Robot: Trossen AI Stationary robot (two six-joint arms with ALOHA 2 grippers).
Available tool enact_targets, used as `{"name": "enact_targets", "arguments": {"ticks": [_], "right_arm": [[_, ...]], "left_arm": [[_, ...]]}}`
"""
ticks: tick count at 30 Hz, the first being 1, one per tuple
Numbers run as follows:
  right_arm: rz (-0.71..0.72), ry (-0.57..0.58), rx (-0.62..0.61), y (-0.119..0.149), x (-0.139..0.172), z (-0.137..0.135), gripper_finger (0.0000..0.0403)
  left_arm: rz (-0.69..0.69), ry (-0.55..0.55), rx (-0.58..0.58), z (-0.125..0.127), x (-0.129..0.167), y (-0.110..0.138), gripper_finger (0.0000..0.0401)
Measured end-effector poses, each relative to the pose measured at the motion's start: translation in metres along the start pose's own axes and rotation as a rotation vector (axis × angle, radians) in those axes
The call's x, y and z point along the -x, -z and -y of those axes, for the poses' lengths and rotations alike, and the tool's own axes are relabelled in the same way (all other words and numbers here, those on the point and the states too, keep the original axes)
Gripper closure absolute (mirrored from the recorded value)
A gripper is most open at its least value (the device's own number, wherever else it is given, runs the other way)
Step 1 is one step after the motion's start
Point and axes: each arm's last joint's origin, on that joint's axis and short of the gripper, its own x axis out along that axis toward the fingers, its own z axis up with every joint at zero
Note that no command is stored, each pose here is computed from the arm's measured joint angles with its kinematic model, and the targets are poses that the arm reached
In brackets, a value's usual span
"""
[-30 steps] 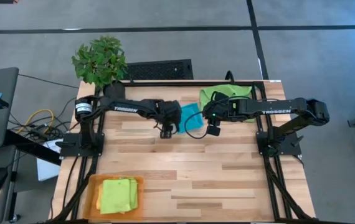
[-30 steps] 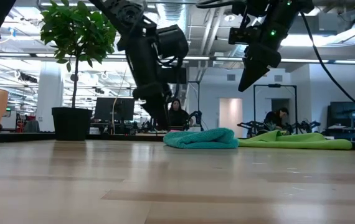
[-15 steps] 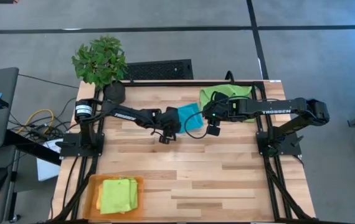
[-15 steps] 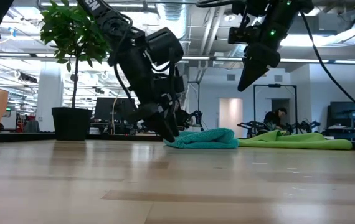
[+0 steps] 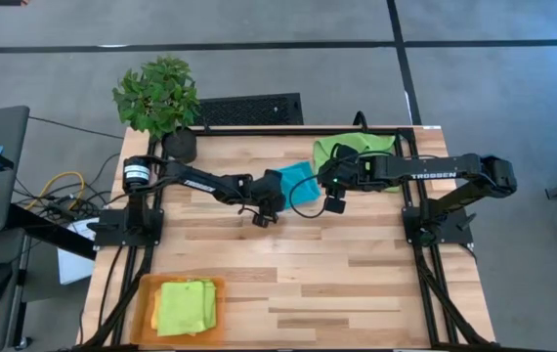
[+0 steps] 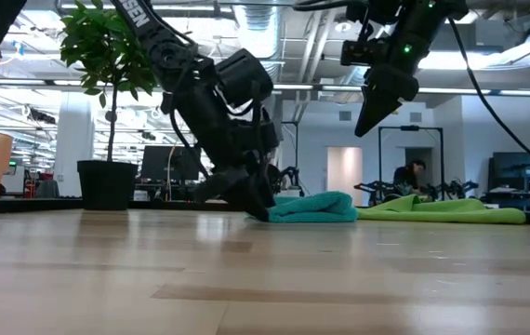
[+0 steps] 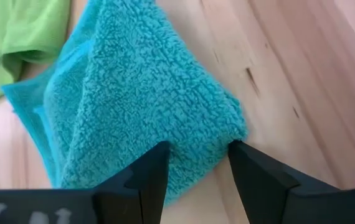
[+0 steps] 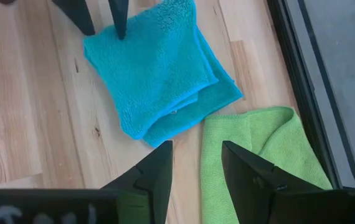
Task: Fold microfiber towels
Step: Put the blue towel into the orange bin
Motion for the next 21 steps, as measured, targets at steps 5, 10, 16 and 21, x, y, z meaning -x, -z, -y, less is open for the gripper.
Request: {"name": "enact_targets", "arguments": {"ticks": [5,10,16,21], "right_arm": [[0.001,0.0,-0.002,0.0,0.0,0.0,0.0242],[-0.001,-0.002,-0.002,0.0,0.0,0.0,0.0242],[0.0,-0.002,-0.008,0.0,0.0,0.0,0.0242],[-0.001,-0.002,-0.008,0.0,0.0,0.0,0.0242]], "left_arm": [[-0.001,-0.009,-0.009,0.002,-0.008,0.002,0.0237],[-0.047,-0.04,-0.005,0.005,-0.013,0.005,0.0271],[-0.069,-0.04,0.043,0.007,-0.014,0.006,0.0386],[-0.115,-0.031,0.094,0.013,-0.001,0.003,0.0397]]}}
